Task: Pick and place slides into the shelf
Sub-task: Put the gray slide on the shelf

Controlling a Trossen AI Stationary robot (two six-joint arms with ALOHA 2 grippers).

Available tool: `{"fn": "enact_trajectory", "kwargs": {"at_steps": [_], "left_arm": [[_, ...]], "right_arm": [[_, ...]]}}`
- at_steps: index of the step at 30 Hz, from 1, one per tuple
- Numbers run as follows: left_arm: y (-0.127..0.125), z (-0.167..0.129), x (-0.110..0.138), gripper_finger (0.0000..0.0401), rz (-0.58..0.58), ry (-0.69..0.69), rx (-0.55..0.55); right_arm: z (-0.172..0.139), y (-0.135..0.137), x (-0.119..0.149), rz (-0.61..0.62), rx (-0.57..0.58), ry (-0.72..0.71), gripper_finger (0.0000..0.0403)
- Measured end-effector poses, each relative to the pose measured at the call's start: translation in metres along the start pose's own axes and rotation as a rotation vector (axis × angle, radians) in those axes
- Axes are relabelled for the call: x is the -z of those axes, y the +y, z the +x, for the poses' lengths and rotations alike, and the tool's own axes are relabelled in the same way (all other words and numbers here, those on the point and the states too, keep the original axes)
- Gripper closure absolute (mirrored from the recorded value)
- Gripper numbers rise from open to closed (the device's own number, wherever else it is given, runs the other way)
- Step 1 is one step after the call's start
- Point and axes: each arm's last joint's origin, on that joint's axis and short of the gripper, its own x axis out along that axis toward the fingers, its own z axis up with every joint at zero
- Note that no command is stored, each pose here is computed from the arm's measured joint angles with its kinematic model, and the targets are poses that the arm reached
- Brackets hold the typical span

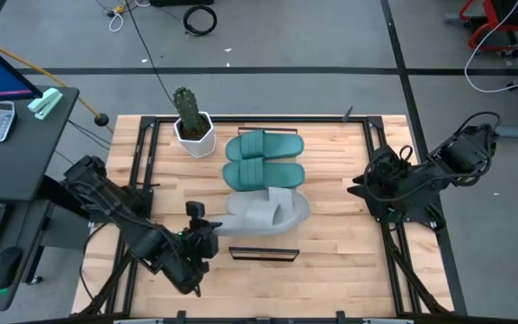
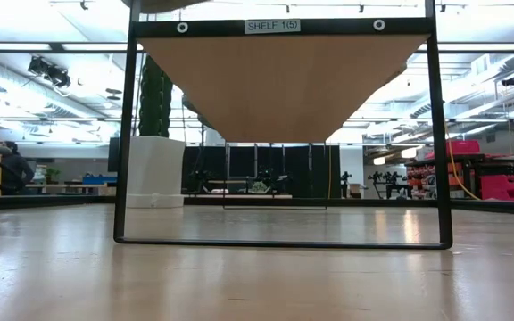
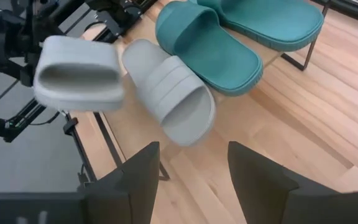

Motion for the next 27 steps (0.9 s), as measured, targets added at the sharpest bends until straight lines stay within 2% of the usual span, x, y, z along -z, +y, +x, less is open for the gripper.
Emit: {"fn": "enact_trajectory", "kwargs": {"at_steps": [4, 8, 12, 15, 22, 27], "left_arm": [[-0.004, 0.012, -0.007, 0.0331, 0.017, 0.019, -0.023], [-0.020, 0.021, -0.023, 0.0331, 0.144, 0.017, -0.042], [-0.034, 0.028, -0.037, 0.0331, 0.215, 0.026, -0.071], [-0.038, 0.035, -0.041, 0.0331, 0.213, 0.054, -0.103], [-0.035, 0.038, -0.032, 0.0331, 0.119, 0.157, -0.145], [-0.041, 0.030, -0.030, 0.0331, 0.163, 0.150, -0.132]], "right_arm": [[0.001, 0.001, 0.001, -0.004, -0.003, 0.017, 0.0207], [0.003, 0.002, 0.002, -0.012, 0.006, 0.025, 0.0207], [0.005, 0.004, 0.003, -0.020, 0.014, 0.031, 0.0207], [0.007, 0.006, 0.003, -0.027, 0.020, 0.035, 0.0207], [0.009, 0.007, 0.005, -0.031, 0.021, 0.053, 0.0207], [0.009, 0.007, 0.005, -0.049, 0.021, 0.053, 0.0207]]}}
